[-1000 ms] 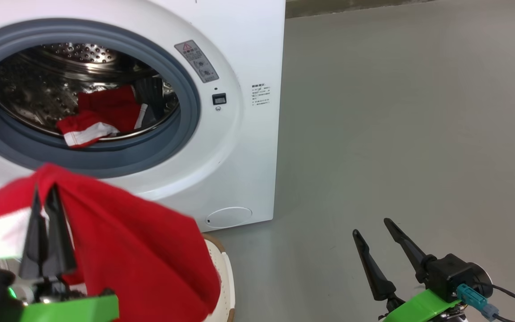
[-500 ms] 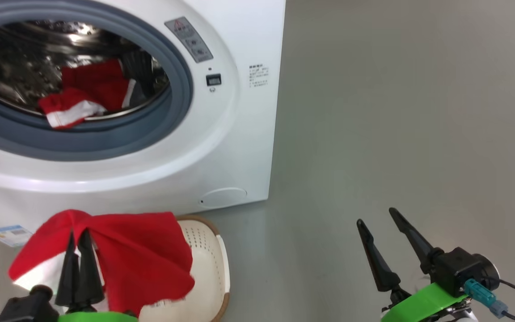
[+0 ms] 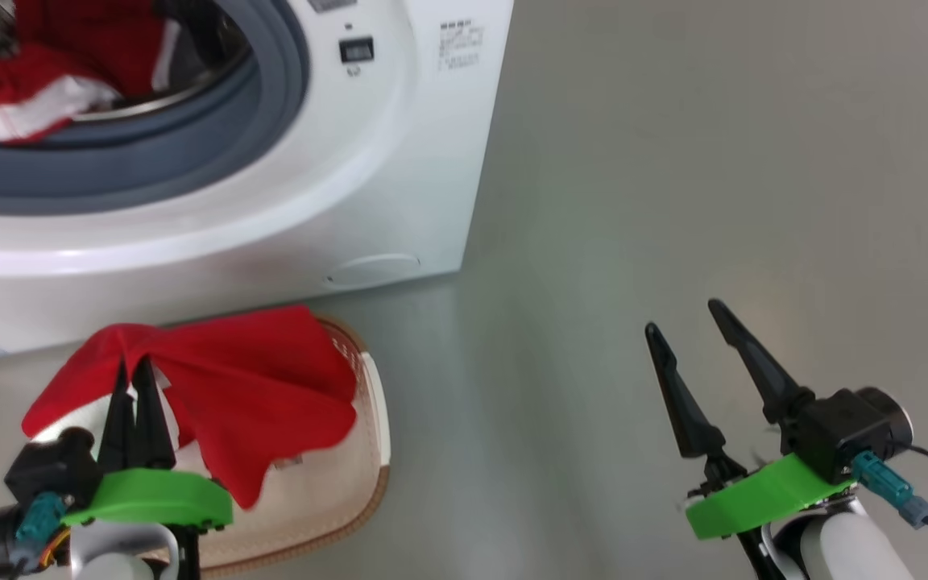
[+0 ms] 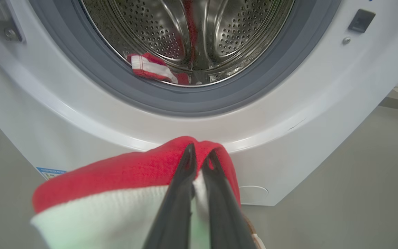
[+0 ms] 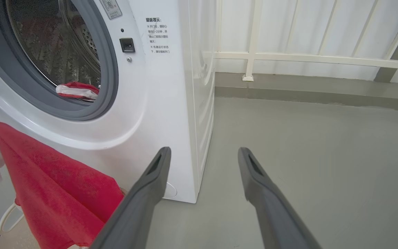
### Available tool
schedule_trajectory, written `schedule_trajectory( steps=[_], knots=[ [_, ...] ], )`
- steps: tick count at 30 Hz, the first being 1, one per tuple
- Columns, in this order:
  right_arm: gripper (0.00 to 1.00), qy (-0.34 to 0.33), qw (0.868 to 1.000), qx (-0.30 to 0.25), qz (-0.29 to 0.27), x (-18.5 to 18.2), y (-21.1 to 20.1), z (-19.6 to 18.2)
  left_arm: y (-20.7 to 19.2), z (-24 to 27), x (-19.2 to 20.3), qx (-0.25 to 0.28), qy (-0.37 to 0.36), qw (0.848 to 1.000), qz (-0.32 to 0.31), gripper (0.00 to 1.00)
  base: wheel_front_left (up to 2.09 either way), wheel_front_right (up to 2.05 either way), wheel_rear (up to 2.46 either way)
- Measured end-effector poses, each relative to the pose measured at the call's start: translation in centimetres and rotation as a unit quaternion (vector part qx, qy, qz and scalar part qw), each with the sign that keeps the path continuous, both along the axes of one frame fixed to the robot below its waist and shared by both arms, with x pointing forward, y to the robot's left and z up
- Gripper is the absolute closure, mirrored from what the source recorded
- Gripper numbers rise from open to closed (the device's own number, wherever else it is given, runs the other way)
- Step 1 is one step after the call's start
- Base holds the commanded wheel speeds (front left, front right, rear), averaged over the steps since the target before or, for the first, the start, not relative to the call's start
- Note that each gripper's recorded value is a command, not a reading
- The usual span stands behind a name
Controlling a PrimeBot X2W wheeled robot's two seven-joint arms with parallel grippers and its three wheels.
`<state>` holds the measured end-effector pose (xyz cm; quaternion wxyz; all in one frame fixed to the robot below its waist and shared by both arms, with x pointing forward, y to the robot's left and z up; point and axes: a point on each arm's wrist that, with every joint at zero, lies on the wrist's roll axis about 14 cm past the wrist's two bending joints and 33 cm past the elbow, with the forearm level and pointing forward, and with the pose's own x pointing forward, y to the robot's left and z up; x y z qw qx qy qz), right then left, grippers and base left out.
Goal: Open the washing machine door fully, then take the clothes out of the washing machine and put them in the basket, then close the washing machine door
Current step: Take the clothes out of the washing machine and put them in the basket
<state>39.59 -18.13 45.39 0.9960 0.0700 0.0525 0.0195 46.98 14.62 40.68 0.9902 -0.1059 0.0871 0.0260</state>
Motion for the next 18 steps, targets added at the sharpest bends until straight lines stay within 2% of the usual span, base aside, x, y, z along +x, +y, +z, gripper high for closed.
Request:
schedule_trajectory(
  steps=[6,11,18],
  knots=[
    [0.00,0.010,1.000,-0.003,-0.005,1.6,-0.5,-1.5,-0.6,-6.4,0.6,0.001,0.082,0.997,-0.014,1.00,0.00,0.00,0.00],
    [0.00,0.027,1.000,-0.006,-0.009,2.2,-0.9,-3.2,-1.6,-11.5,-0.4,0.000,0.156,0.988,-0.025,1.00,0.00,0.00,0.00],
    [0.00,0.037,0.999,-0.009,-0.012,3.1,-1.2,-4.5,-2.4,-15.9,-1.5,-0.013,0.223,0.974,-0.031,1.00,0.00,0.00,0.00]
  ],
)
